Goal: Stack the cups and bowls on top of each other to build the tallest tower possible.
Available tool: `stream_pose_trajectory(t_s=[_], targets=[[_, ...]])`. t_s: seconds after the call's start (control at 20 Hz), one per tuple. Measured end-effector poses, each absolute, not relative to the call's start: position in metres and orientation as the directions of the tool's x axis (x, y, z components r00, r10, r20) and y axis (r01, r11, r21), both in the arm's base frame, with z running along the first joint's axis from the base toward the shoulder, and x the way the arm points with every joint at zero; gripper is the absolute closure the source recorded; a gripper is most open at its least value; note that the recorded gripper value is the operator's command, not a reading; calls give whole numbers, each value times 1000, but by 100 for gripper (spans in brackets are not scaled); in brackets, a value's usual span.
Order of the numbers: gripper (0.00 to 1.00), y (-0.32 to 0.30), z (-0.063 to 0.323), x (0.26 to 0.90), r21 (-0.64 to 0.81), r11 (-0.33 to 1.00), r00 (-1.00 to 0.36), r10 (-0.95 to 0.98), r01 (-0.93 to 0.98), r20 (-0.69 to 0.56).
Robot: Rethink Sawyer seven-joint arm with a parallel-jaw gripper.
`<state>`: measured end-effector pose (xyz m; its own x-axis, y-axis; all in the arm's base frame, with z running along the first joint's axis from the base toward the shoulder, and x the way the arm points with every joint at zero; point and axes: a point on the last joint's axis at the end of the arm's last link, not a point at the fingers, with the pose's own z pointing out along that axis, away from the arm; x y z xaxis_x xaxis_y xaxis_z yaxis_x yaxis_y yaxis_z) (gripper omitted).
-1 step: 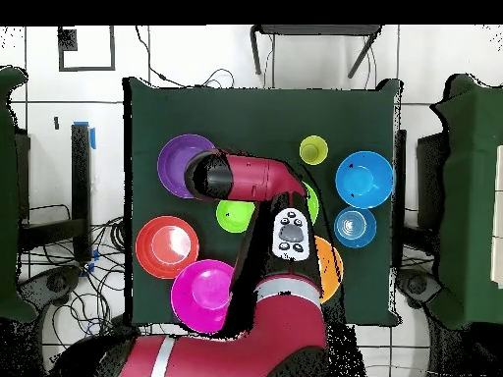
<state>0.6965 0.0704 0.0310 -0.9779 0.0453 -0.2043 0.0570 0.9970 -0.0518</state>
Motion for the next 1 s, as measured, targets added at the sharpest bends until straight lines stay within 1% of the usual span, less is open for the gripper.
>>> stream_pose_trajectory(t_s=[1.0], targets=[[0,63,23,701,-8,997,-977,79,82,-197]])
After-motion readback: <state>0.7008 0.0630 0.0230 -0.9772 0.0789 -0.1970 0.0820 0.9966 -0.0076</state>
